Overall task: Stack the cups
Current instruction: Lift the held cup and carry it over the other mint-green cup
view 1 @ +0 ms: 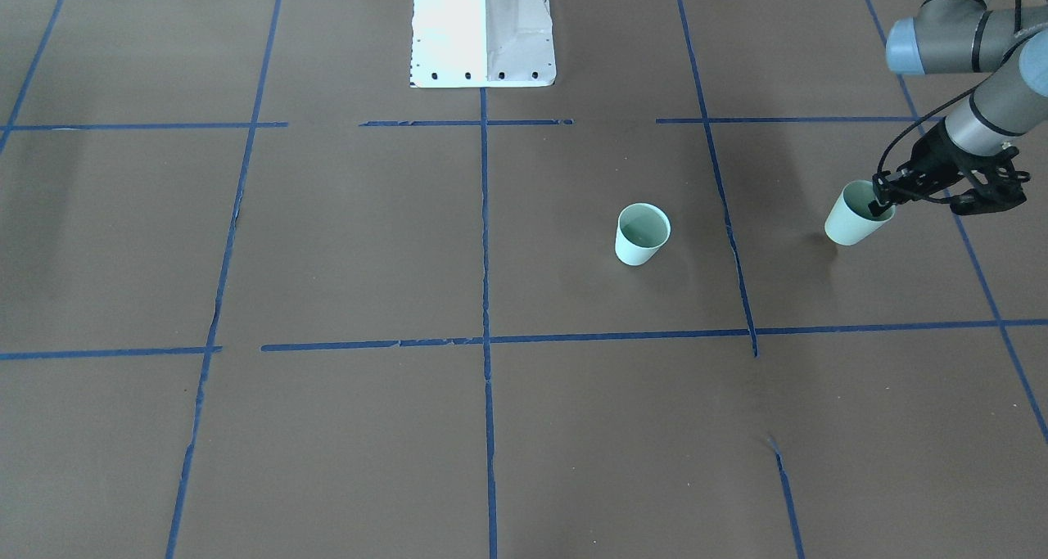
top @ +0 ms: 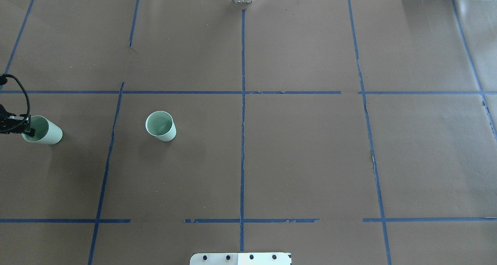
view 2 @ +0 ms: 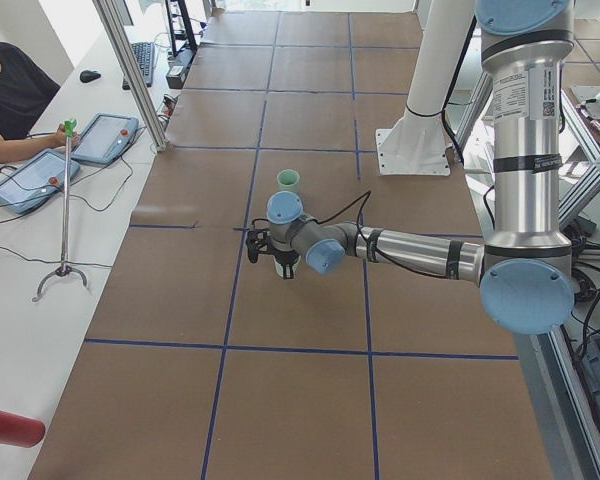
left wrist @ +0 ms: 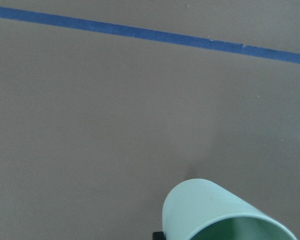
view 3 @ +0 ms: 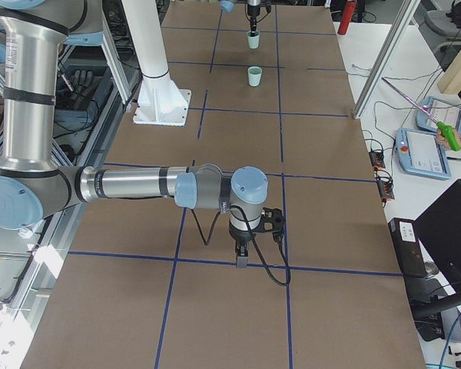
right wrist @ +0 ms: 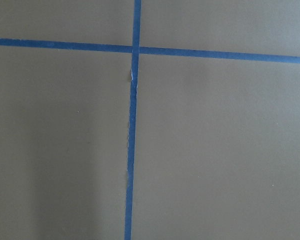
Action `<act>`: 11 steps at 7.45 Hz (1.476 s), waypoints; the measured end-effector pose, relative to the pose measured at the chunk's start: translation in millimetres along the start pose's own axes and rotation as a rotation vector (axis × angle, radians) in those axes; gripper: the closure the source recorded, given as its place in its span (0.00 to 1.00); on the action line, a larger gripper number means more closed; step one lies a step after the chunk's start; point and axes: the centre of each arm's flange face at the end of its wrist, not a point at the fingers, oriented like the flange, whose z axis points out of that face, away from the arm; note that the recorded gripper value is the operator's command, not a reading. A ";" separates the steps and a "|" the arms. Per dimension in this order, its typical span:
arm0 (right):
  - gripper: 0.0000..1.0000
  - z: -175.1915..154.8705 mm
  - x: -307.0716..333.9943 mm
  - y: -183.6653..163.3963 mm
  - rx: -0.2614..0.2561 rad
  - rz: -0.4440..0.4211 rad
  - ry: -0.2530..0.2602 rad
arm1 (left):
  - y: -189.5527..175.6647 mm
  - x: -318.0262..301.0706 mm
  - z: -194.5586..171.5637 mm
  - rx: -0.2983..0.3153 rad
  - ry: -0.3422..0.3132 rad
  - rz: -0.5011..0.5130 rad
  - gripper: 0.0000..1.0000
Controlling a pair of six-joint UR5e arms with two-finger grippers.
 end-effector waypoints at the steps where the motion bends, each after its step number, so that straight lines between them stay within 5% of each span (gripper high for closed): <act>1: 0.00 -0.2 -0.1 -0.3 0.000 0.000 0.000 | 5.4 14.5 -32.7 -0.001 -0.001 -0.025 1.00; 6: 0.00 0.0 -0.1 0.0 0.000 0.000 0.000 | -30.8 128.7 -145.4 -0.007 -0.013 -0.189 1.00; 8: 0.00 -0.3 -0.3 -0.5 0.001 -0.001 0.000 | -34.7 198.2 -138.9 -0.055 0.018 -0.250 1.00; 11: 0.00 -0.4 -0.1 -0.4 0.001 0.000 0.000 | -36.8 292.7 -82.1 -0.140 0.027 -0.285 1.00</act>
